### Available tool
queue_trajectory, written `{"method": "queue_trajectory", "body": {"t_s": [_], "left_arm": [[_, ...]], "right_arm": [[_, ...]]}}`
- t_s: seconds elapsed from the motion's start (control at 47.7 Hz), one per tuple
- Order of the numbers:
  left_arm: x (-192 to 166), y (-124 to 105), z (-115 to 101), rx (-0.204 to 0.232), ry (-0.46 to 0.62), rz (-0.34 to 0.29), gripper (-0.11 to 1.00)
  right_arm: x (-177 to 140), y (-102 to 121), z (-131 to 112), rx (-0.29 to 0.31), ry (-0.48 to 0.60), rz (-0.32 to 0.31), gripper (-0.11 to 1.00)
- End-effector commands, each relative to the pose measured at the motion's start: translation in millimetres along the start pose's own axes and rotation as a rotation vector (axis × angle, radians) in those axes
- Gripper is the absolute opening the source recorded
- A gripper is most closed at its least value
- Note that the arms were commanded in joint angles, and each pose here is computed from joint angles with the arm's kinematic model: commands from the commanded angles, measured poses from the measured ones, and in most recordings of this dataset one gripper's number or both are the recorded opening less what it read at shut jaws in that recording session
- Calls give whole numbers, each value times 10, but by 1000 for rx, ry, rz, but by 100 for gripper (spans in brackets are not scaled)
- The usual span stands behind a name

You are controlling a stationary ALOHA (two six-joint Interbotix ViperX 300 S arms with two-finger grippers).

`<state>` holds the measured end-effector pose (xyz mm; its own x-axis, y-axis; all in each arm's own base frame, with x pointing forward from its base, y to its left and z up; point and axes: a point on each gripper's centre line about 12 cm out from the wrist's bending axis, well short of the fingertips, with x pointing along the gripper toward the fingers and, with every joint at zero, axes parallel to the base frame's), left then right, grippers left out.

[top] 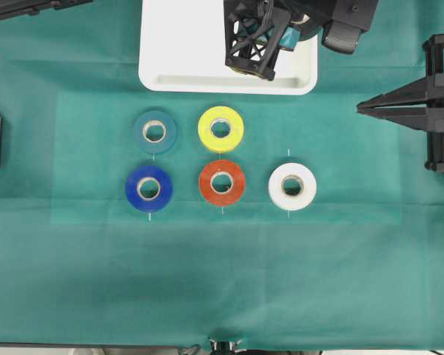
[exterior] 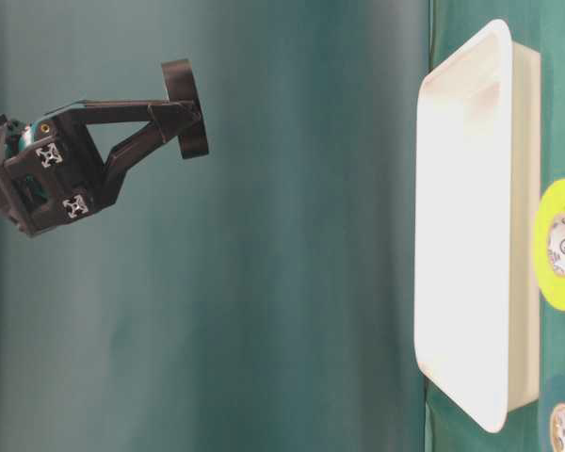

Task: Place the tape from the fixed location into the white case.
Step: 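Carry the black tape roll with the left gripper over the white tray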

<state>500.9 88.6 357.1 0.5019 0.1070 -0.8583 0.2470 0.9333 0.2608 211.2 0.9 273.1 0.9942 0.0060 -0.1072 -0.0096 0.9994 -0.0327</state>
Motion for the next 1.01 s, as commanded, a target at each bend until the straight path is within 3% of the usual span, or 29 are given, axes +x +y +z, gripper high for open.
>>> {"method": "queue_trajectory", "body": {"t_s": [0.0, 0.293, 0.607, 0.984], "left_arm": [[-340, 51, 44, -5, -63, 38, 21], [-319, 68, -92, -24, -28, 27, 21], [-360, 20, -460, -124, 16, 21, 21], [-399, -17, -641, -157, -9, 42, 21]], "right_arm": [[11, -2, 53, -2, -12, 0, 0], [4, -2, 49, 0, 2, -1, 0], [0, -3, 58, -2, 0, -1, 0], [-3, -3, 59, -2, 0, -1, 0]]}}
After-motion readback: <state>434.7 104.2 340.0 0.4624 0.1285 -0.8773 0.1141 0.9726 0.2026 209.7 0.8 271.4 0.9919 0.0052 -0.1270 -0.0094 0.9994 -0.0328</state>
